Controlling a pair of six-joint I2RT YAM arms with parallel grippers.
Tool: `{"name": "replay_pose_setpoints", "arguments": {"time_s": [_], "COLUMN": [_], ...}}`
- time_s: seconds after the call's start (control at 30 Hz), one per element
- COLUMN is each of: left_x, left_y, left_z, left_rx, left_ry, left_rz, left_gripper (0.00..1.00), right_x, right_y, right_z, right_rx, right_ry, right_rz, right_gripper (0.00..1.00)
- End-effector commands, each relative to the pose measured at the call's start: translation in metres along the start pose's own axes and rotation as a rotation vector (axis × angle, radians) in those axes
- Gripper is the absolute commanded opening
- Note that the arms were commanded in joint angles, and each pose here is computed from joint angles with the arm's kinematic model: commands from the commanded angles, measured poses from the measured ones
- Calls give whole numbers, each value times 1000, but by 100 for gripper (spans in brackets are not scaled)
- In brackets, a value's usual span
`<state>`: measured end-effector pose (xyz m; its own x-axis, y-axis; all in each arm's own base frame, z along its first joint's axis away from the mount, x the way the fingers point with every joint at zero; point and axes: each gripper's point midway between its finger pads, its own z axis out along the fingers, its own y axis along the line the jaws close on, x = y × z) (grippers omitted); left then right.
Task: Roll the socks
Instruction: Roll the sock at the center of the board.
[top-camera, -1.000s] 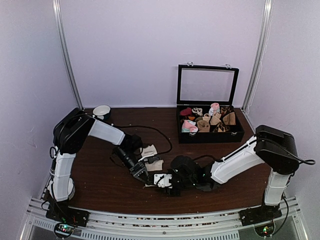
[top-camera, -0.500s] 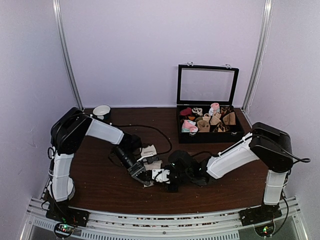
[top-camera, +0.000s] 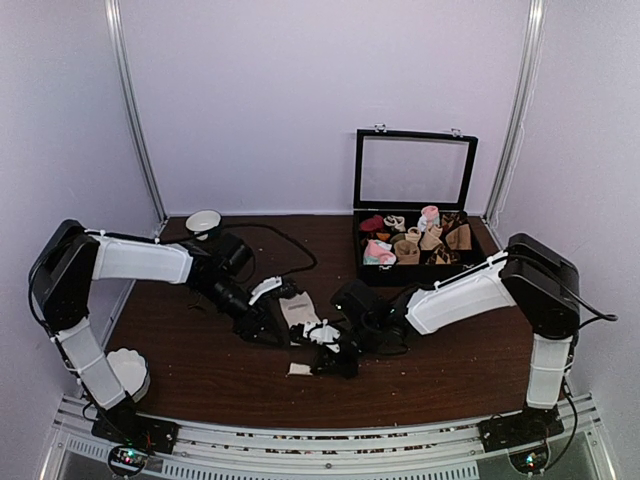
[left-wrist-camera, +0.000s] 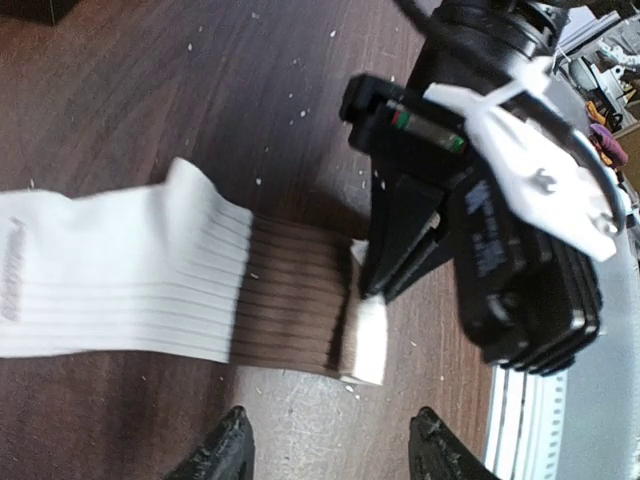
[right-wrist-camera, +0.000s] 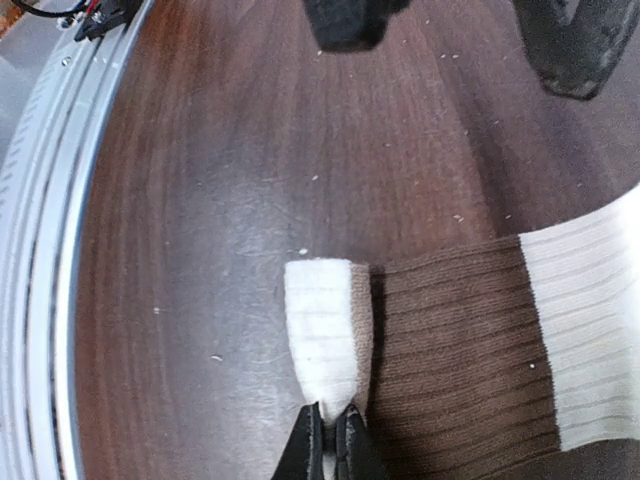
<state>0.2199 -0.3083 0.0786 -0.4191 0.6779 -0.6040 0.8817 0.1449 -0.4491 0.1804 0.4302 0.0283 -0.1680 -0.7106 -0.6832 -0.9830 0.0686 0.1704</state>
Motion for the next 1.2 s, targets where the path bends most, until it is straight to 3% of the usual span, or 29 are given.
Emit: {"name": "replay_pose_setpoints", "arguments": {"time_s": [0.0, 0.2, 0.33, 0.63, 1.17], "left_x": [-3, 8, 5, 19, 15], "left_y": [-1, -14, -25, -45, -33], "left_z": [0, 0, -2, 45, 80], "left_rx": [-12, 15, -19, -59, -95], "left_ry": [-31, -38, -64, 108, 201], "left_rz": [124, 178, 261, 465, 499], "left_gripper": [54, 50, 48, 43, 27], "right_x": [46, 51, 64, 66, 52], "right_y": [34, 59, 41, -4, -6], "right_z": [2, -5, 4, 21, 21], "right_rx": [-196, -345, -309, -234, -257], "right_ry": [171, 220, 285, 236, 178], "right_rz": [343, 536, 650, 982, 1013], "right_gripper": [0, 0, 0, 0, 0]}}
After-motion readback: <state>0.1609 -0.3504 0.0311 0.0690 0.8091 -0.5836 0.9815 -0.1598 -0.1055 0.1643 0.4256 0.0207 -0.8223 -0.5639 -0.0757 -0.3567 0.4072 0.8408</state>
